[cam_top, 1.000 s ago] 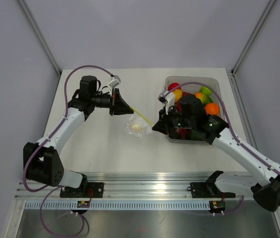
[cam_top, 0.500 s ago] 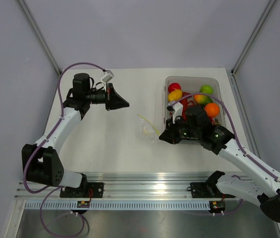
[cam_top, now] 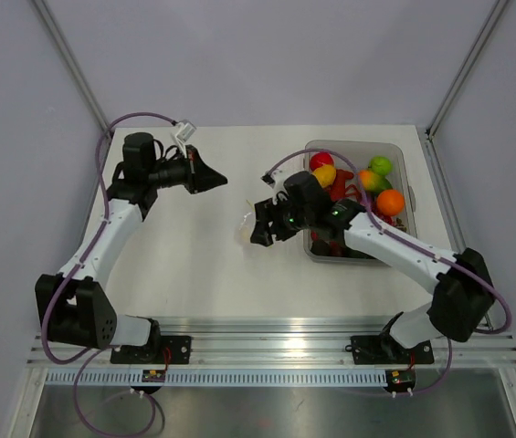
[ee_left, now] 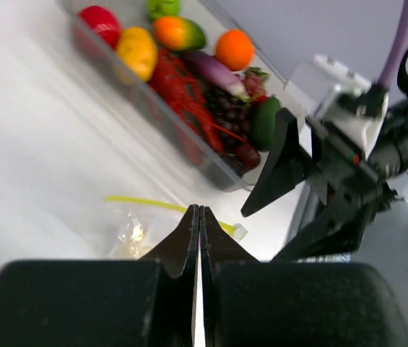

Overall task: Place the food in the zip-top bag and seal the zipper
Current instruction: Place the zipper food storage bag at the center of the board, then reset both arms

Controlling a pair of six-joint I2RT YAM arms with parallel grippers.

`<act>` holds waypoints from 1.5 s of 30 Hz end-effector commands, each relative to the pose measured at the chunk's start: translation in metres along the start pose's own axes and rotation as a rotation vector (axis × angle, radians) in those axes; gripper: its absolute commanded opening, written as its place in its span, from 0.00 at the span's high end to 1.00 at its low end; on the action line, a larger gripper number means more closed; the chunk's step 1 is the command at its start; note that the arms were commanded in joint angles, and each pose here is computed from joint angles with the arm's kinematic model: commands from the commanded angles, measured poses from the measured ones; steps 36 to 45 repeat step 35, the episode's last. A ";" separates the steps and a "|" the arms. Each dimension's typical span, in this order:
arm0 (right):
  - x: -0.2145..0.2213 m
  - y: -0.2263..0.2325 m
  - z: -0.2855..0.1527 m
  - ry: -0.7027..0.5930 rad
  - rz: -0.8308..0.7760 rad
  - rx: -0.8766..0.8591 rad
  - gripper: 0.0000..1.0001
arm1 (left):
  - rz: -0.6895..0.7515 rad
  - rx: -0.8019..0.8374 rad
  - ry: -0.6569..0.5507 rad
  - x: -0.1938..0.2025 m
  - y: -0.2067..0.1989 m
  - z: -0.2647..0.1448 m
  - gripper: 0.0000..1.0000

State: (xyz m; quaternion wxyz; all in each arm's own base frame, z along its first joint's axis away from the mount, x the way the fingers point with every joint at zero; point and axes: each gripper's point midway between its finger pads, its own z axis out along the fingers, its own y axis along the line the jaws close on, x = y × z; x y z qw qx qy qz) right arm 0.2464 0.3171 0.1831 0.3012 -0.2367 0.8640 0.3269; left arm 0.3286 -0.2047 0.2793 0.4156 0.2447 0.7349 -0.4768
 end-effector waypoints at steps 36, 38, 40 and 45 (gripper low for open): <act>-0.010 -0.113 -0.208 -0.634 0.204 0.819 0.01 | -0.101 -0.828 -0.346 0.023 0.036 -0.136 0.01; -0.010 -0.113 -0.208 -0.634 0.204 0.819 0.01 | -0.101 -0.828 -0.346 0.023 0.036 -0.136 0.01; -0.010 -0.113 -0.208 -0.634 0.204 0.819 0.01 | -0.101 -0.828 -0.346 0.023 0.036 -0.136 0.01; -0.010 -0.113 -0.208 -0.634 0.204 0.819 0.01 | -0.101 -0.828 -0.346 0.023 0.036 -0.136 0.01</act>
